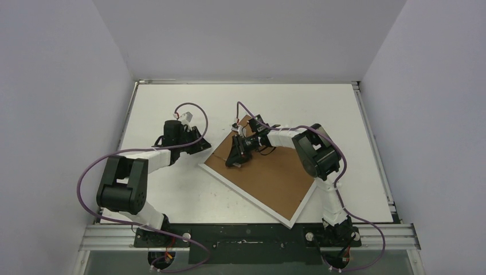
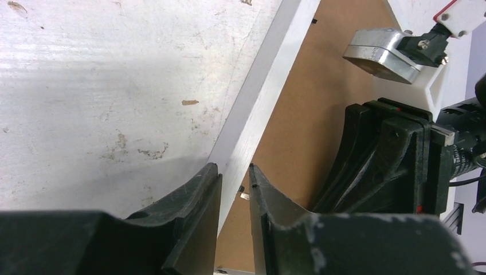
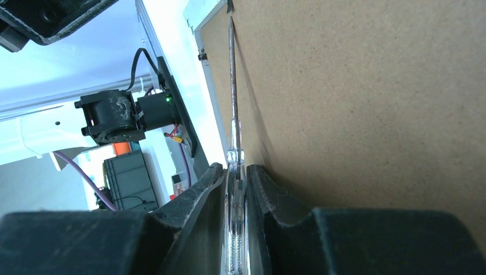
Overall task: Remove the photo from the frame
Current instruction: Release the photo frame item from the photo frame.
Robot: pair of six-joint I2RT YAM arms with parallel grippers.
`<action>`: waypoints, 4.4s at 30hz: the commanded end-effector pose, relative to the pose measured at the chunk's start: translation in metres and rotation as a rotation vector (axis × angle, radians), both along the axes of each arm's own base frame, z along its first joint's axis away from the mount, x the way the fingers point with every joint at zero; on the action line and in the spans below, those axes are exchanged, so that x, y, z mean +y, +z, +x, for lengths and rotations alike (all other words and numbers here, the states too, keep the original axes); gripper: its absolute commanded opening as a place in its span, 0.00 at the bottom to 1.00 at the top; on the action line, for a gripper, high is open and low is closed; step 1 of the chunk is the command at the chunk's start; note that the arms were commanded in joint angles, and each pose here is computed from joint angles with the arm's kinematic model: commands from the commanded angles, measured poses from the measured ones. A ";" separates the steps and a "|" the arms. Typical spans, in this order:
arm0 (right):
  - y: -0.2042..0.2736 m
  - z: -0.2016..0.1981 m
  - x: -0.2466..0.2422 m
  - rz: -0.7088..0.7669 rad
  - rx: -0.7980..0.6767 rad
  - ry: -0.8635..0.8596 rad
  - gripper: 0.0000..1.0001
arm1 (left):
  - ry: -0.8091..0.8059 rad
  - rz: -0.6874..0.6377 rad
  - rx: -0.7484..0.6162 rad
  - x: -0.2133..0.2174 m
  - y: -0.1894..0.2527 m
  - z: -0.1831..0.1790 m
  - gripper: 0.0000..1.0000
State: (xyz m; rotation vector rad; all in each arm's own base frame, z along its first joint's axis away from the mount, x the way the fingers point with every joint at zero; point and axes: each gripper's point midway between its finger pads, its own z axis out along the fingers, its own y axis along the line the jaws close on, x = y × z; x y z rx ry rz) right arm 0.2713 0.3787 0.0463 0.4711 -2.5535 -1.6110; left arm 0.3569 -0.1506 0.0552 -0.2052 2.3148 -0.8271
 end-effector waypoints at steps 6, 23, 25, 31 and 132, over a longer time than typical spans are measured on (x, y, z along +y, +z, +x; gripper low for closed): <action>-0.003 0.012 -0.003 -0.034 -0.040 -0.037 0.05 | -0.028 -0.036 -0.042 -0.007 0.011 0.015 0.21; -0.005 0.018 0.006 -0.011 -0.030 -0.040 0.05 | -0.067 -0.079 -0.007 -0.015 -0.005 0.004 0.11; -0.005 0.018 0.007 -0.009 -0.028 -0.041 0.05 | -0.067 -0.077 -0.005 -0.015 -0.006 0.003 0.10; -0.004 0.021 0.010 0.002 -0.023 -0.042 0.05 | -0.068 -0.072 0.007 -0.014 -0.012 -0.001 0.10; 0.088 0.063 0.045 -0.083 0.191 -0.177 0.05 | -0.241 -0.251 0.074 -0.062 -0.010 -0.063 0.06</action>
